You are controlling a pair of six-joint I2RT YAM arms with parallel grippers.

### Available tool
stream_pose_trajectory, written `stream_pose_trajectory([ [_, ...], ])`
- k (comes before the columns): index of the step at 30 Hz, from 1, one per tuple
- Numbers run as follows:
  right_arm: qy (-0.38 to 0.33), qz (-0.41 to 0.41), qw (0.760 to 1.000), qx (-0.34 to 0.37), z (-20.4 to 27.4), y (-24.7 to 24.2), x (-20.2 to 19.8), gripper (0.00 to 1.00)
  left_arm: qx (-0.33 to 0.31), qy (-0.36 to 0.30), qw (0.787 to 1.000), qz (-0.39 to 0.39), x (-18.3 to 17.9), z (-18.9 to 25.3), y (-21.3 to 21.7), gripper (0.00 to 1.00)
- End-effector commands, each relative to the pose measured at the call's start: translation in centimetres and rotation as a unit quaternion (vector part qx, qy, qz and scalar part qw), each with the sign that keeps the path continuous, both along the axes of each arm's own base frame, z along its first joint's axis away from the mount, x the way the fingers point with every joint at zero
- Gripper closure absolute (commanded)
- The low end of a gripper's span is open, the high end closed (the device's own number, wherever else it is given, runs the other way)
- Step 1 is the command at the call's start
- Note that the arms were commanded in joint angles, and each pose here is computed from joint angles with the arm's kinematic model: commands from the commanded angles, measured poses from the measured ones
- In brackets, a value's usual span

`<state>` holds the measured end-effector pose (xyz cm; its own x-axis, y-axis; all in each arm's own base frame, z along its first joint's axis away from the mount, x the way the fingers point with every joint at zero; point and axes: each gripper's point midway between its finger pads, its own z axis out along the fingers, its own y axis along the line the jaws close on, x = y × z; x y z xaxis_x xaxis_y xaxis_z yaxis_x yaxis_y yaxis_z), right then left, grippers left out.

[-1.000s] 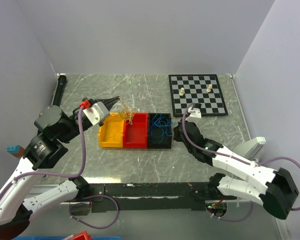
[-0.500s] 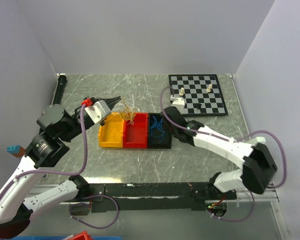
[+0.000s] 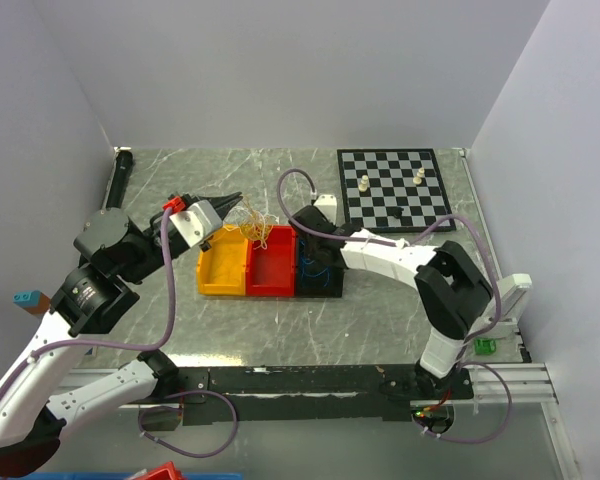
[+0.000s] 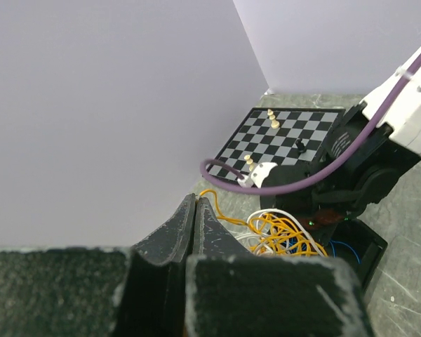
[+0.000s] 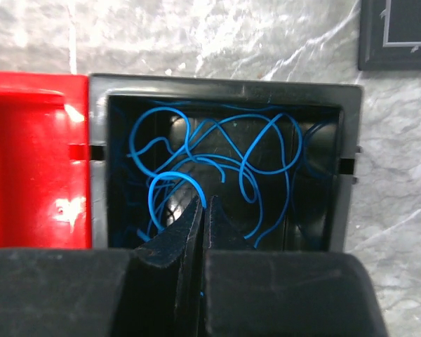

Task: Untangle the cables

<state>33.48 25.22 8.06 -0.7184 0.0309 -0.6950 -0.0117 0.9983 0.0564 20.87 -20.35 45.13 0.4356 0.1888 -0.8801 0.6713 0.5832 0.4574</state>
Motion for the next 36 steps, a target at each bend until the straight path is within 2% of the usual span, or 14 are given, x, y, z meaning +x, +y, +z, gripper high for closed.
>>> stream_pose_trajectory([
  [1, 0.007, -0.018, 1.000, 0.021, -0.6, 0.0, 0.8, 1.00, -0.028, -0.020, 0.999, -0.012, -1.2, 2.5, 0.5, 0.99],
  [3, 0.007, -0.011, 0.999, 0.050, -0.4, 0.3, 0.7, 1.00, -0.030, -0.015, 0.999, -0.013, -1.4, 2.3, 0.5, 0.99],
  [4, 0.002, -0.008, 0.998, 0.066, -0.1, 0.4, 0.6, 0.95, -0.031, -0.012, 0.999, -0.016, -1.5, 2.2, 0.5, 0.99],
  [8, -0.032, 0.014, 0.990, 0.134, 2.8, 0.7, -0.1, 0.57, -0.033, 0.002, 0.999, -0.028, -1.9, 1.5, 0.2, 0.99],
  [12, -0.053, 0.024, 0.986, 0.154, 5.3, 0.5, -0.2, 0.41, -0.039, 0.015, 0.999, -0.035, -2.0, 1.2, 0.0, 0.99],
  [14, -0.060, 0.030, 0.984, 0.162, 6.4, 0.5, -0.3, 0.36, -0.041, 0.018, 0.998, -0.036, -2.0, 1.1, -0.1, 0.99],
  [19, -0.075, 0.034, 0.979, 0.187, 8.2, 0.2, -0.8, 0.38, -0.039, 0.023, 0.998, -0.033, -1.9, 0.9, 0.0, 0.99],
  [24, -0.056, 0.037, 0.980, 0.189, 6.8, 0.8, -0.9, 0.48, -0.039, 0.019, 0.999, -0.028, -1.8, 1.0, 0.1, 0.99],
  [26, -0.047, 0.043, 0.979, 0.192, 6.0, 1.2, -1.0, 0.60, -0.037, 0.020, 0.999, -0.024, -1.7, 0.9, 0.2, 0.99],
  [28, -0.043, 0.042, 0.979, 0.196, 5.3, 1.2, -1.1, 0.81, -0.035, 0.018, 0.999, -0.022, -1.6, 0.9, 0.3, 0.99],
  [30, -0.042, 0.043, 0.978, 0.198, 5.2, 1.2, -1.3, 0.88, -0.033, 0.018, 0.999, -0.022, -1.6, 0.8, 0.3, 0.99],
  [33, -0.064, 0.057, 0.974, 0.207, 6.9, 0.9, -1.7, 0.85, -0.032, 0.019, 0.999, -0.021, -1.5, 0.7, 0.2, 0.99],
  [35, -0.071, 0.081, 0.970, 0.219, 8.2, 1.1, -2.6, 0.77, -0.031, 0.017, 0.999, -0.021, -1.4, 0.7, 0.2, 0.99],
  [36, -0.068, 0.097, 0.968, 0.222, 8.4, 1.0, -3.3, 0.68, -0.030, 0.016, 0.999, -0.021, -1.4, 0.6, 0.1, 0.99],
])
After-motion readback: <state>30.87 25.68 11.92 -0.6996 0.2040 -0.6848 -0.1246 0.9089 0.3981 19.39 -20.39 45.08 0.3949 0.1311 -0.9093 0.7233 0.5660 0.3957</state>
